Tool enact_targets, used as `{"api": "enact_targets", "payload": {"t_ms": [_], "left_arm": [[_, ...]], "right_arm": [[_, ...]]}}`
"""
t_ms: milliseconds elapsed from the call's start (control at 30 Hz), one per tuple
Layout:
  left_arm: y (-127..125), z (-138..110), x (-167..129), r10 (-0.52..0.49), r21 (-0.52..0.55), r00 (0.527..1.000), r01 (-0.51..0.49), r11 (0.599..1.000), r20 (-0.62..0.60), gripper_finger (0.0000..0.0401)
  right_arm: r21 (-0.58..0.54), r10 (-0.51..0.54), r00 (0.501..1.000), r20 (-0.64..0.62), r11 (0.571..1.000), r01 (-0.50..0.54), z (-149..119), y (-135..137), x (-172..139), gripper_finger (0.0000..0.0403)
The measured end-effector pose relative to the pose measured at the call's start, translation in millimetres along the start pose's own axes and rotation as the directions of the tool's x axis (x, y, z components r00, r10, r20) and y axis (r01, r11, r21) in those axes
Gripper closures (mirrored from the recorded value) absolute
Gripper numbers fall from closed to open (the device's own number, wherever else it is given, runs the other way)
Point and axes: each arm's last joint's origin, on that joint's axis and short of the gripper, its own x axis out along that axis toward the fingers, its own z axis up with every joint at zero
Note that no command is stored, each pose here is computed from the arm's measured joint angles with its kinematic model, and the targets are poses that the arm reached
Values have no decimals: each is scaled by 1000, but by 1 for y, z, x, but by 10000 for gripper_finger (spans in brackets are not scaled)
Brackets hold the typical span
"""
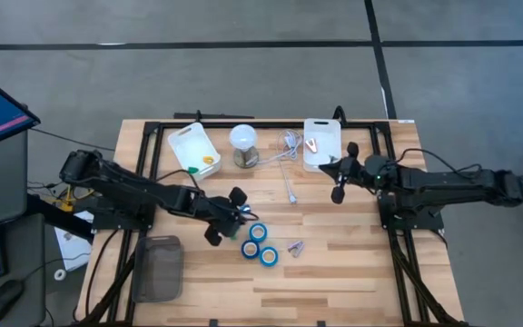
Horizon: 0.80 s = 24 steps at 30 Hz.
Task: Pick and place Stapler, Stapler remover, tape
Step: Put the top light blue tape into the black bin
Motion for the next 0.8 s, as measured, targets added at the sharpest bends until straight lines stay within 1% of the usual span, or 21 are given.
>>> {"api": "enact_targets", "payload": {"t_ms": [133, 267, 400, 500, 600, 700, 800], "left_arm": [[-7, -5, 14, -37, 97, 998, 41, 994, -45, 315], [-11, -9, 23, -58, 114, 995, 66, 991, -75, 275], [-14, -10, 28, -96, 114, 993, 103, 988, -68, 250], [-17, -10, 30, -148, 113, 988, 151, 982, -30, 246], [-19, -9, 32, -186, 113, 983, 185, 976, 0, 254], [-18, -8, 33, -175, 113, 984, 172, 979, 15, 269], [-14, -5, 34, -124, 138, 992, 118, 983, 34, 281]], "right_arm": [[-4, 4, 999, -42, 1000, -4, -5, 2, 7, 403], [-4, 7, 997, -80, 1000, -8, -9, 4, 14, 403], [-13, 0, 994, -109, 1000, -1, -13, 6, 19, 403], [-21, -26, 991, -130, 1000, 23, -16, 6, 22, 403], [-29, -48, 988, -147, 999, 44, -18, 6, 24, 403], [-29, -52, 987, -154, 998, 48, -19, 5, 26, 403], [-28, -62, 985, -163, 998, 58, -20, 4, 27, 403]]}}
